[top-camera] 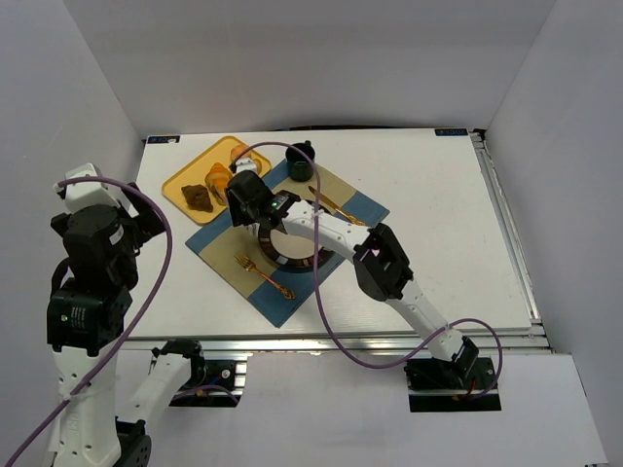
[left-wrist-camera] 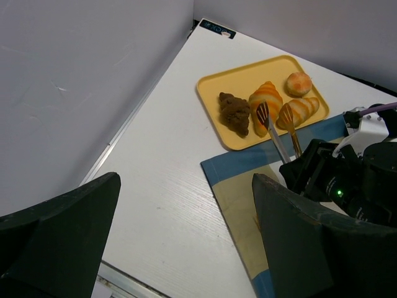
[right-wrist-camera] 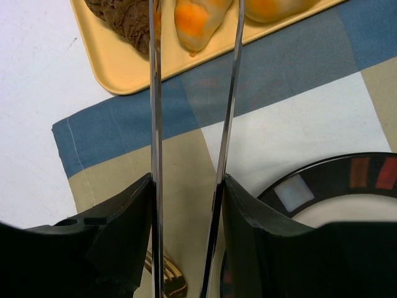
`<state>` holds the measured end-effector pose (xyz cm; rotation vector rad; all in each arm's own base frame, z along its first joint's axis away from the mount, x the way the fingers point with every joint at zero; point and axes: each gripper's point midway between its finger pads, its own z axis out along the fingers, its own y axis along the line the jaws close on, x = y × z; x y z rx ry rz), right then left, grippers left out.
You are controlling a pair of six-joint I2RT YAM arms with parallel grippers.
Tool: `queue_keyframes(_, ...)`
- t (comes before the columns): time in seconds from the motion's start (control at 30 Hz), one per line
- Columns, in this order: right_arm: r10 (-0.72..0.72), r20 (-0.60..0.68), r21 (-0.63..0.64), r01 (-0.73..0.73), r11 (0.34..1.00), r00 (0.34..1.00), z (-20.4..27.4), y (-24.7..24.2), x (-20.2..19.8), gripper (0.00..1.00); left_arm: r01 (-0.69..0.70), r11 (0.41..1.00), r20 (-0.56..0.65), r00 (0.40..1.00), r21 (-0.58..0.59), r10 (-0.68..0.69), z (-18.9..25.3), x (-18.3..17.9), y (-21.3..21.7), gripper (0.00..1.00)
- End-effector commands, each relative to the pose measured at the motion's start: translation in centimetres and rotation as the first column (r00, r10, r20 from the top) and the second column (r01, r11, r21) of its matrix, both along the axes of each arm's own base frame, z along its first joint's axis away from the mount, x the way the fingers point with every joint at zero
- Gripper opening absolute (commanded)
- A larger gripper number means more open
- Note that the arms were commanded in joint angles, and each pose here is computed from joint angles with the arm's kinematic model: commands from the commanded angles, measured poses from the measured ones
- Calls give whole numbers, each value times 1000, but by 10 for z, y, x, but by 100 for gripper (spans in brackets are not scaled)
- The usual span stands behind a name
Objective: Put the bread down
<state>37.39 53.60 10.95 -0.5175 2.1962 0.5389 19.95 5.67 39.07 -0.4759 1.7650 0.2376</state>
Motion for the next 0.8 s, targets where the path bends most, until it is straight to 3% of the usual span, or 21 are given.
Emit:
queue_keyframes(0.0, 0, 18, 59, -1, 998, 1000, 3, 11, 14, 51, -1, 1000, -24, 1000, 13, 1, -7, -2, 1, 98)
queue_keyframes(0.33, 39, -56, 53, -36, 998, 998, -24, 13, 8, 52, -17, 1000, -45, 999, 23, 18, -15, -5, 4, 98)
queue_keyframes(0.37, 36, -61, 47, -33, 998, 997, -25, 12, 7, 40, -19, 1000, -46, 999, 23, 20, -15, -6, 4, 98)
queue_keyframes(0.47, 24, -48, 51, -22, 998, 999, -17, 10, 9, 18, -25, 999, -47, 999, 25, 26, -16, -7, 6, 98)
queue_keyframes(0.57, 21, -17, 75, -20, 997, 1000, 3, 10, 11, 8, -28, 999, -40, 999, 19, 29, -16, -7, 6, 98)
queue_keyframes(0.77, 11, 47, 169, -19, 985, 999, 65, 12, 15, 0, -37, 999, -13, 999, 15, 37, -8, -5, 6, 98)
